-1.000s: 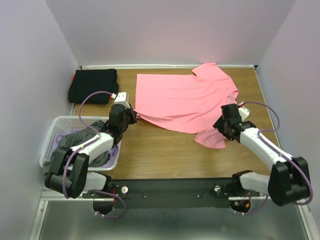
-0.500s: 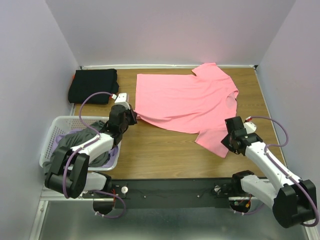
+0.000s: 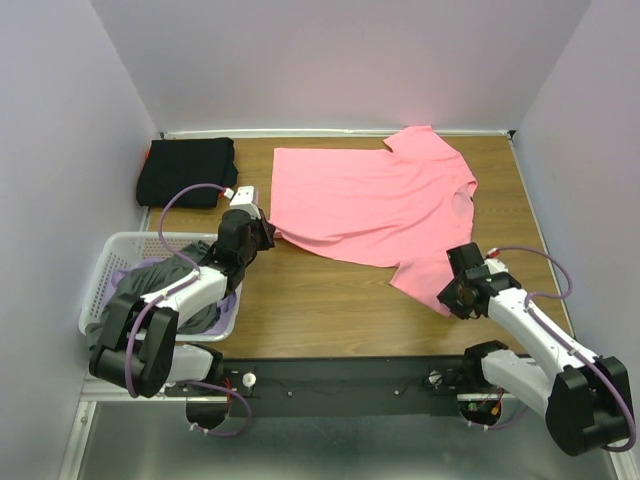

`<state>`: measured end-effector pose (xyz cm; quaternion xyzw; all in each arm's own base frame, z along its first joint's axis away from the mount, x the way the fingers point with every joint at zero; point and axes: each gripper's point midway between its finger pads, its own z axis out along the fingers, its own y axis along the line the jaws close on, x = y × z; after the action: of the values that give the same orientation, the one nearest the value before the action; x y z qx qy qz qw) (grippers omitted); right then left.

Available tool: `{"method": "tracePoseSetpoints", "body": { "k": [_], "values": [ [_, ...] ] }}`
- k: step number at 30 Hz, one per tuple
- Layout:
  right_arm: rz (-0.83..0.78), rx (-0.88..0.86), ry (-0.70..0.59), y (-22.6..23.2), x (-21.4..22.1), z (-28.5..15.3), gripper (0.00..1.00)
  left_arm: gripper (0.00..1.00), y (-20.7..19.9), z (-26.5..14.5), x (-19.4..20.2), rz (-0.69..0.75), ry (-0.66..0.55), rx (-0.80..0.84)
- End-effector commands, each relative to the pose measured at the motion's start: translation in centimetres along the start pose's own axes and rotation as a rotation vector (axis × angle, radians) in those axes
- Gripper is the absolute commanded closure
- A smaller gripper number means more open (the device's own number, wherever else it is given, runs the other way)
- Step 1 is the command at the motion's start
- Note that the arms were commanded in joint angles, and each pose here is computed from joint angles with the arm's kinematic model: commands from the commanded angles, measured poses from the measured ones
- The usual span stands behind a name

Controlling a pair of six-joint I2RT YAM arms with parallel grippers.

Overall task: Fold and stack the t-shirts
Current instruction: Fold the tshirt

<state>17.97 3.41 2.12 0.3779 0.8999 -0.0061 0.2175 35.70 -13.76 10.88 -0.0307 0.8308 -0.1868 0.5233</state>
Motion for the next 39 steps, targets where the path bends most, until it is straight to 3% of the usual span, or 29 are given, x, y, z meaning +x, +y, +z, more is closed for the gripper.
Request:
{"method": "tracePoseSetpoints", "body": {
  "k": [1,8,15,20,24,27,32,39],
  "values": [
    [0.020,0.016,0.004,-0.8,0.5,-0.4,0.54,1.00,-0.4,-0.4,-0.9,0.002,-0.032,0.030],
    [-0.018,0.057,0.044,-1.0,1.1,0.0,0.46,1.00,-0.4,-0.5,-1.0,0.005,-0.039,0.026],
    [-0.039,0.058,0.065,-1.0,1.6,0.0,0.48,1.00,-0.4,-0.4,-1.0,0.005,-0.036,0.028],
    [-0.041,0.058,0.054,-0.9,1.5,0.0,0.60,1.00,-0.4,-0.4,-0.9,0.004,-0.035,0.028],
    [-0.033,0.052,0.034,-0.7,1.2,-0.1,0.86,1.00,-0.3,-0.4,-0.9,0.004,-0.035,0.023],
    [-0.024,0.031,0.025,-0.6,1.1,-0.3,0.98,1.00,-0.2,-0.4,-1.0,0.001,-0.040,0.017],
    [0.021,-0.062,-0.035,0.5,-0.1,-1.8,0.98,1.00,0.1,-0.5,-0.9,-0.006,-0.042,0.003],
    [0.065,-0.180,-0.191,2.4,-4.7,-7.4,0.98,1.00,0.3,-0.7,-0.6,-0.015,-0.035,-0.005]
  ]
}}
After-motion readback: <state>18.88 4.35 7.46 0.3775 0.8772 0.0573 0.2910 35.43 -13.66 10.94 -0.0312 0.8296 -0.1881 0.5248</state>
